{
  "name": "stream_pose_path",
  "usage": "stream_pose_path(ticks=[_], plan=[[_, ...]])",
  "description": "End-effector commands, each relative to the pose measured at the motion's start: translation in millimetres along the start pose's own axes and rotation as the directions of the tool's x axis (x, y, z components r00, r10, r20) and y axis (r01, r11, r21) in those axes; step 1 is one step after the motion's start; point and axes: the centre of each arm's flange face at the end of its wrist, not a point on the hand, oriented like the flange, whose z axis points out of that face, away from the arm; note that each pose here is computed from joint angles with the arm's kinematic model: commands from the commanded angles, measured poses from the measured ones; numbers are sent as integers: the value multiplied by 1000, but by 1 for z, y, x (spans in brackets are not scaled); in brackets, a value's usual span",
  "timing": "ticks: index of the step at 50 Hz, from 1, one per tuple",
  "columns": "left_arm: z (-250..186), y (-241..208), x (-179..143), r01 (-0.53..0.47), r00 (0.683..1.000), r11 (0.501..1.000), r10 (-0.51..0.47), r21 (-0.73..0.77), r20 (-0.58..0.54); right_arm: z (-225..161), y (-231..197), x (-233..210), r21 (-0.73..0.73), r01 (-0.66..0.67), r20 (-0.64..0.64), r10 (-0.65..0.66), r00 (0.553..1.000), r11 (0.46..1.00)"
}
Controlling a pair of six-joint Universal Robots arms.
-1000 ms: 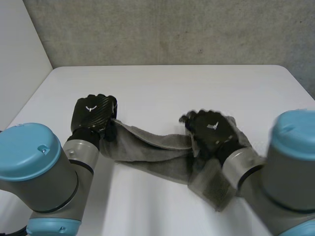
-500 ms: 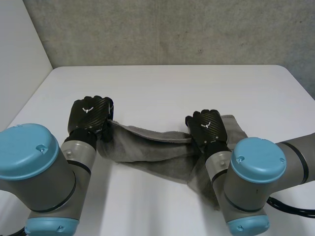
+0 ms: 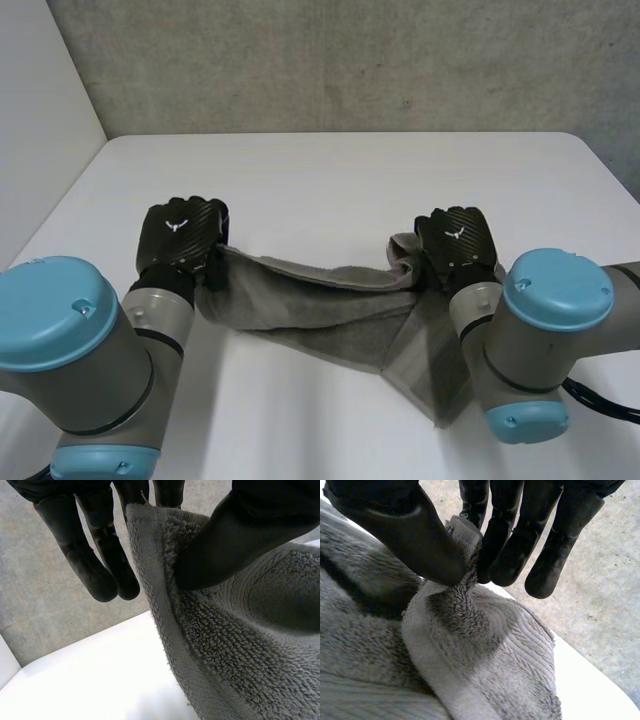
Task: Fold the towel.
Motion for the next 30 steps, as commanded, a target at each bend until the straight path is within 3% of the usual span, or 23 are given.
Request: stream_pose_path(ticks=[1, 3, 7, 17, 22, 28, 30], plan=[[1, -2, -3, 1, 1000, 1000, -1, 7, 9, 1, 1, 9, -23, 38, 56, -37, 998, 999], [2, -3, -4, 2, 1000, 1000, -2, 9, 12, 1, -5, 16, -23, 36, 57, -35, 998, 999], [4, -11, -7, 5, 1000, 999, -6, 32, 26, -5, -57, 62, 29, 30, -7, -30, 1000, 999], [-5, -103, -41, 37, 992, 957, -69, 287, 104, -41, -165, 136, 115, 47, -6, -47, 999, 992], [-18, -139, -45, 39, 993, 943, -74, 329, 92, -69, -213, 164, 157, 97, 6, -99, 995, 983], [-21, -156, -44, 31, 998, 955, -46, 295, 46, -72, -203, 166, 79, 174, 58, -179, 982, 982], [-4, -135, -43, 8, 1000, 983, -13, 184, 24, -59, -174, 159, -26, 234, 118, -229, 966, 972]])
